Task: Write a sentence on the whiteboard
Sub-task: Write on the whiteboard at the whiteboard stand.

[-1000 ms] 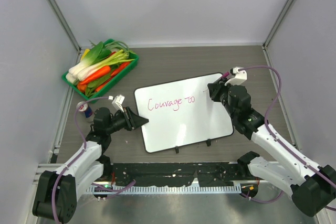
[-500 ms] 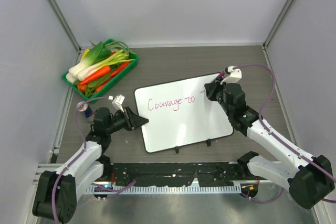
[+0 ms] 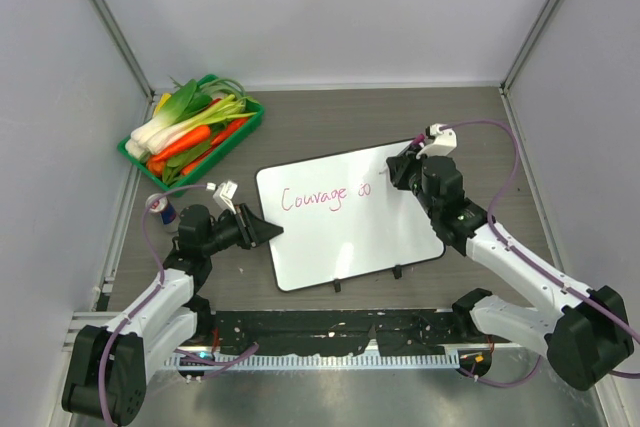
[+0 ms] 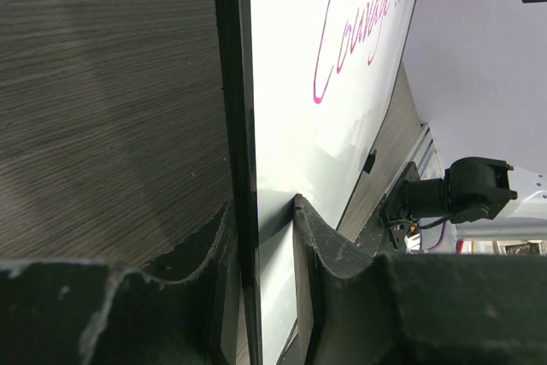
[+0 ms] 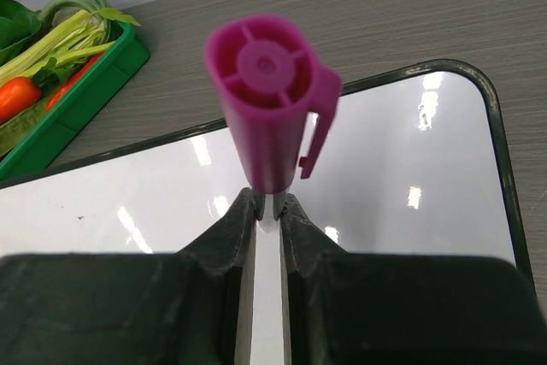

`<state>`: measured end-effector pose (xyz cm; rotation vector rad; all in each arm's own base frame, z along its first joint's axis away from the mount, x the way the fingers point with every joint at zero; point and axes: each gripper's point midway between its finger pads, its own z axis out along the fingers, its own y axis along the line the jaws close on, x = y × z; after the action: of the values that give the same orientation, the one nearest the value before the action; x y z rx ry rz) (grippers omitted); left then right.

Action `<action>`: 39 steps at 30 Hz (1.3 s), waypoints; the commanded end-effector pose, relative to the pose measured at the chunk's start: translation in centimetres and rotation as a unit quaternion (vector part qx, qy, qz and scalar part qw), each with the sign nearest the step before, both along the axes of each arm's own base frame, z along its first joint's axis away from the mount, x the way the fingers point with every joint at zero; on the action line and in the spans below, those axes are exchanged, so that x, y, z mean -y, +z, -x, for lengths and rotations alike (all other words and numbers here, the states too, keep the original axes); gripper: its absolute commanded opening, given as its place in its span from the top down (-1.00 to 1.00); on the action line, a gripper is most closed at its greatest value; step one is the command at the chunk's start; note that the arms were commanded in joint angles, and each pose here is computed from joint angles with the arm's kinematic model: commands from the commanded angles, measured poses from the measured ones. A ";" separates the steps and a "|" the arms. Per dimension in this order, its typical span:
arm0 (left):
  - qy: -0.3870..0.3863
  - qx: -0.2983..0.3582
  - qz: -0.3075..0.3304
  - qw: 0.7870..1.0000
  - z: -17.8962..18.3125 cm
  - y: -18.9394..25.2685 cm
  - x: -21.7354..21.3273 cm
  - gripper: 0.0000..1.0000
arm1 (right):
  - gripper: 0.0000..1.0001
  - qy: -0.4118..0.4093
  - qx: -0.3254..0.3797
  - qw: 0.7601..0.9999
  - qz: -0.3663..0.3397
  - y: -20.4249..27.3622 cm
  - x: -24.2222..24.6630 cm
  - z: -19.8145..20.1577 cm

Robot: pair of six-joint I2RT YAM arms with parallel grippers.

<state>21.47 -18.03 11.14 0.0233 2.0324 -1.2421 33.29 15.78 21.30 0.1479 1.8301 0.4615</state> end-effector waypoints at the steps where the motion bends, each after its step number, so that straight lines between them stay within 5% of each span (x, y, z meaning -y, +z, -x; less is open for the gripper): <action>1: 0.003 0.028 -0.011 1.000 -0.6 0.4 -0.2 1.00 | 0.97 -0.004 0.023 1.000 -0.014 1.6 0.1 -0.2; 39: 0.003 0.027 -0.012 1.000 -0.6 0.3 -0.2 1.00 | 0.97 0.019 -0.017 1.000 0.002 -1.7 1.0 3.1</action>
<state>21.47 -18.03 11.14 0.0233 2.0324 -1.2421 30.23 15.53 19.13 0.1127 1.8886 0.5171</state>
